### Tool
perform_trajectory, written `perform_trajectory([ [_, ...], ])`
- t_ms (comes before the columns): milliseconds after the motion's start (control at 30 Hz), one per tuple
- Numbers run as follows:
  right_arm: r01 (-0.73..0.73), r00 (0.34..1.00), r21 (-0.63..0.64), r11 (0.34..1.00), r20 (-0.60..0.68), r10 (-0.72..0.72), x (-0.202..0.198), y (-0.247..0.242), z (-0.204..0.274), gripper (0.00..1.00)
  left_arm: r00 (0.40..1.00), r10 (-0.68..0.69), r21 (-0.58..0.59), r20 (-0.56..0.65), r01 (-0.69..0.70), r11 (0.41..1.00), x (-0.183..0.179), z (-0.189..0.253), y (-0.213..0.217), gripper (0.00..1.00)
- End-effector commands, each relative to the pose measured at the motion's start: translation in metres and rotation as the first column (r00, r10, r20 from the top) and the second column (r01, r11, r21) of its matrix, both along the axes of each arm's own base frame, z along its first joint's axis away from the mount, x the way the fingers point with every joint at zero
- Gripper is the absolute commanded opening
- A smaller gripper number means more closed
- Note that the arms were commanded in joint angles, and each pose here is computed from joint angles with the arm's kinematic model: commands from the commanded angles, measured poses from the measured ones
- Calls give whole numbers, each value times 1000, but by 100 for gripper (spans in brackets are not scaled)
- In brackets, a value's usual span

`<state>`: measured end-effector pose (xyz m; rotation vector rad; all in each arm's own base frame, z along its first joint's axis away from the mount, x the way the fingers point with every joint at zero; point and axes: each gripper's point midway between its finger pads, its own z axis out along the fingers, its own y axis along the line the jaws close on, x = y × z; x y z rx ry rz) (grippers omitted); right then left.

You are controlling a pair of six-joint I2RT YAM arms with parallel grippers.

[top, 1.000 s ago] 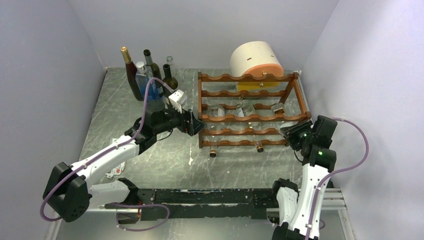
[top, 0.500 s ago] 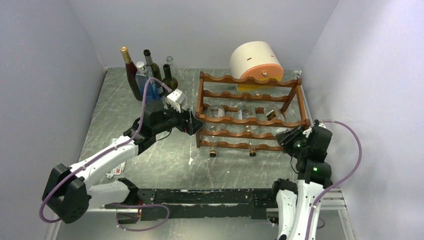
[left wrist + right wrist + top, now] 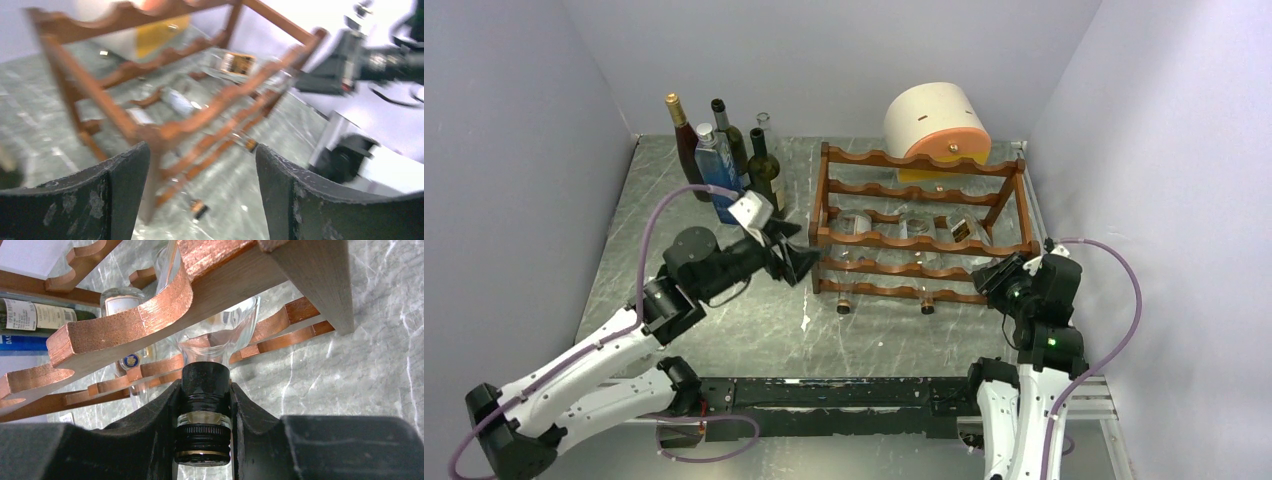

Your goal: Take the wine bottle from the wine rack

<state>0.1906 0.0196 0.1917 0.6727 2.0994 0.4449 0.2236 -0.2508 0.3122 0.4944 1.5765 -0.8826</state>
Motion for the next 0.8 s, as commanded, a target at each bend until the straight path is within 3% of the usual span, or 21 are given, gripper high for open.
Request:
perform_trajectory([
  [0, -109, 994, 26, 994, -3, 109, -10, 20, 1, 0, 999, -46, -13, 23, 46, 999, -32, 4, -26, 80],
  [133, -102, 995, 23, 994, -9, 103, -12, 20, 0, 0, 989, -113, 15, 98, 112, 994, -61, 15, -69, 79],
  [333, -93, 995, 24, 995, -19, 94, -15, 20, -1, 0, 978, -183, 227, 102, 156, 961, -63, -14, -151, 72],
  [500, -69, 997, 17, 997, -22, 70, -23, 18, 4, 0, 964, -238, 204, 121, 210, 956, -58, -23, -204, 57],
  [767, -57, 998, 19, 998, 5, 57, -47, 23, 7, 0, 973, -193, 224, 126, 162, 961, -32, -36, -255, 49],
])
